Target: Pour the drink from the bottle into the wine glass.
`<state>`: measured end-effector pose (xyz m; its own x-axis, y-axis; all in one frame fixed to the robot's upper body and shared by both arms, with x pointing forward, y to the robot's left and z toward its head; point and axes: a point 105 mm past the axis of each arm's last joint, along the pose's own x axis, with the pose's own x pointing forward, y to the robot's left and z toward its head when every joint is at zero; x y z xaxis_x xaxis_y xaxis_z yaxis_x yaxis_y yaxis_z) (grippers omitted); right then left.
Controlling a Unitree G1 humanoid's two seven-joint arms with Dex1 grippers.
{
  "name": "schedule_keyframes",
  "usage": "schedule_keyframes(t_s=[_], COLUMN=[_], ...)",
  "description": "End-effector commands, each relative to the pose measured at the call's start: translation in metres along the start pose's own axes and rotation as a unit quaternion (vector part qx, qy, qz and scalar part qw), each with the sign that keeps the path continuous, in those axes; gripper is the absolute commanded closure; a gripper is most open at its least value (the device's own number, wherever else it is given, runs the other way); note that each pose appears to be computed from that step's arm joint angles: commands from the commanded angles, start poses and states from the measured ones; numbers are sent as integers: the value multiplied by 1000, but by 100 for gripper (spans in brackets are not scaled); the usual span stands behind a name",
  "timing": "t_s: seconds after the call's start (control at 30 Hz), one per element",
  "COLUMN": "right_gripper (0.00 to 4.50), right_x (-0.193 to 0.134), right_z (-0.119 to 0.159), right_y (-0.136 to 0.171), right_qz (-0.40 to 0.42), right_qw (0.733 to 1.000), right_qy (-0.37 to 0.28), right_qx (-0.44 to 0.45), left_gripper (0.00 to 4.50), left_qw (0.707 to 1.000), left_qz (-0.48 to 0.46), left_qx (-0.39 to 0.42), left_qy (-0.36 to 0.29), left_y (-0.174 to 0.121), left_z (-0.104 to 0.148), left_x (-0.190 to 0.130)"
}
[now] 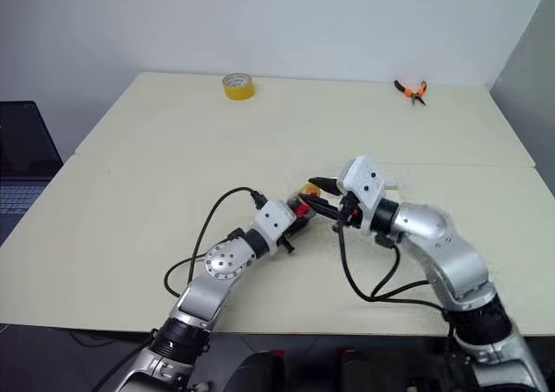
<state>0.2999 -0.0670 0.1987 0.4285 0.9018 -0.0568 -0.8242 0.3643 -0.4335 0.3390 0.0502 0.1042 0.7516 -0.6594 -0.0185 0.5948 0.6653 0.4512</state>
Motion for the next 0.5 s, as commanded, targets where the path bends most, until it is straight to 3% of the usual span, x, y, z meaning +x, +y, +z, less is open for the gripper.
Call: schedule_keyframes(t_s=[0.03, 0.17, 0.33, 0.5], right_gripper=[335, 335, 335, 166], right_x=[-13, -12, -13, -20], right_z=[-11, -6, 4, 19], right_y=[-21, -24, -6, 8], right_qz=[36, 77, 71, 13], right_qw=[990, 984, 997, 993], right_qy=[56, 52, 3, -42], right_qx=[-127, -154, 4, 113], left_gripper=[341, 347, 348, 355], left_qw=[998, 998, 998, 998], left_qz=[17, 15, 15, 15], left_qx=[9, 8, 8, 6], left_qy=[-63, -66, -67, -67], left_y=[12, 11, 10, 9], left_z=[33, 35, 34, 34], left_x=[-5, -5, -5, -5])
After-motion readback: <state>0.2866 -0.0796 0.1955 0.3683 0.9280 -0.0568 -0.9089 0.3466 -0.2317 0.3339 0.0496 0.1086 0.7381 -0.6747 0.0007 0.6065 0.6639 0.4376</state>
